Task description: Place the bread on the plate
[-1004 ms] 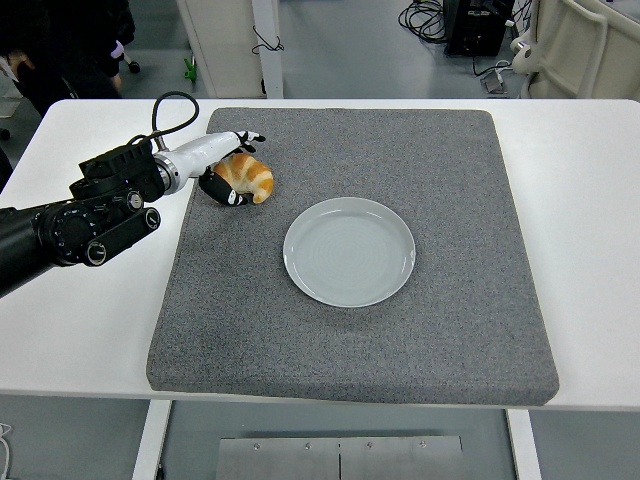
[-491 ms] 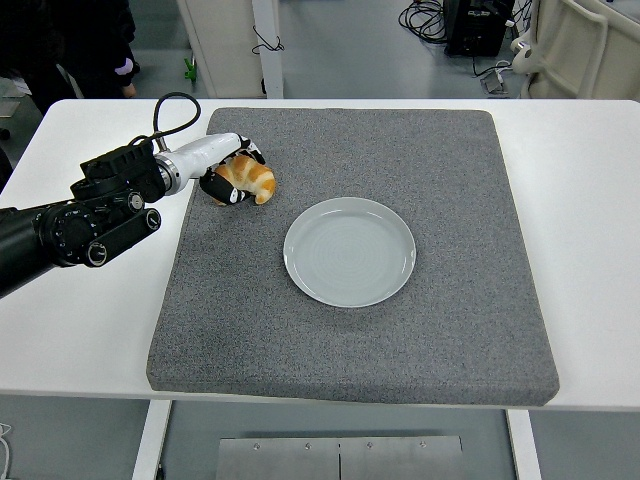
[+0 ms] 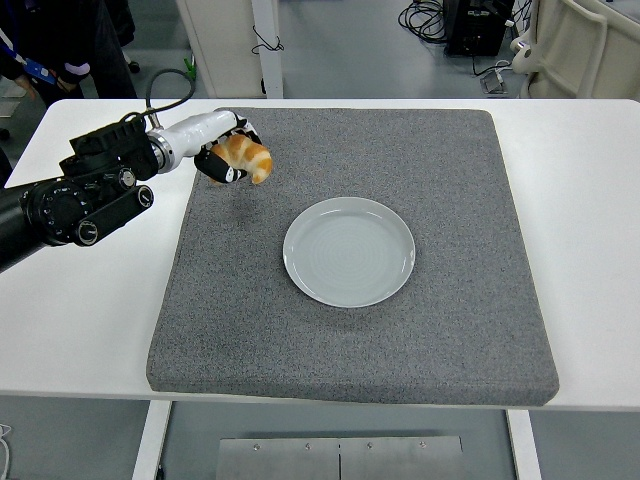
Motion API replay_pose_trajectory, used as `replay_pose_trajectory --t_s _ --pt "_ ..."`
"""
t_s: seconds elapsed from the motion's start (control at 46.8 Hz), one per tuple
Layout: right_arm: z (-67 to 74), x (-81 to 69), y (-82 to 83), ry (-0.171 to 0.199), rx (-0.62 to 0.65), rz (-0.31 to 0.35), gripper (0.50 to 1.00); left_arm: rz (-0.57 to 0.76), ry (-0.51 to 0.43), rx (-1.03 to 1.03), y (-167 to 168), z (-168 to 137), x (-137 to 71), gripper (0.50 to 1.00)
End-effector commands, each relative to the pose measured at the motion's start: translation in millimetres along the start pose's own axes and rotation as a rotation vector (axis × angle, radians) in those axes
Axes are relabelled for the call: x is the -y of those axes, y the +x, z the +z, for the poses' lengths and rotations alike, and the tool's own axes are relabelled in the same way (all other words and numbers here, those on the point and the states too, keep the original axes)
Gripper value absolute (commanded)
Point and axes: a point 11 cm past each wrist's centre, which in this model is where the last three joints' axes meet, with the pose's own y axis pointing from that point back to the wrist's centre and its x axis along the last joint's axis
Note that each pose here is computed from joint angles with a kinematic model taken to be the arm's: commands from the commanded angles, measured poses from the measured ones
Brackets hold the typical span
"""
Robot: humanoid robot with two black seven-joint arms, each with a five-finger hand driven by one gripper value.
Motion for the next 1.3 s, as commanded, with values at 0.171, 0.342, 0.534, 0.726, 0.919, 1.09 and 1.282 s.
replay_pose_trajectory --t_s 0.171,0.342,0.534,0.726,0.919,1.09,1.282 --pt "0.0 0.0 -0.1 0.000 0.000 -0.001 1.000 0.033 -0.008 -0.022 47.1 6.0 -4.5 0.500" --pt "0.0 0.0 -0.1 0.000 0.000 -0.001 1.000 0.072 -0.031 -0.029 75.6 15.1 -7.6 0.500" --pt "0.0 0.0 -0.1 0.000 0.000 -0.001 1.000 0.101 -0.049 -0.034 100.7 22.3 -12.2 0.500" --pt "0.0 0.0 -0.1 0.000 0.000 -0.001 1.000 0.132 -0.053 -0.018 120.2 26.1 -16.8 0.500" --pt "0.0 0.0 -0.1 0.000 0.000 -0.001 1.000 0.148 -0.083 0.002 133.8 40.3 -19.3 0.500" --pt "0.0 0.0 -0.1 0.000 0.000 -0.001 1.000 0.135 -0.159 0.024 135.0 71.2 -21.1 0.500" --pt "0.0 0.0 -0.1 0.000 0.000 -0.001 1.000 0.110 -0.254 0.033 128.9 107.5 -27.3 0.500"
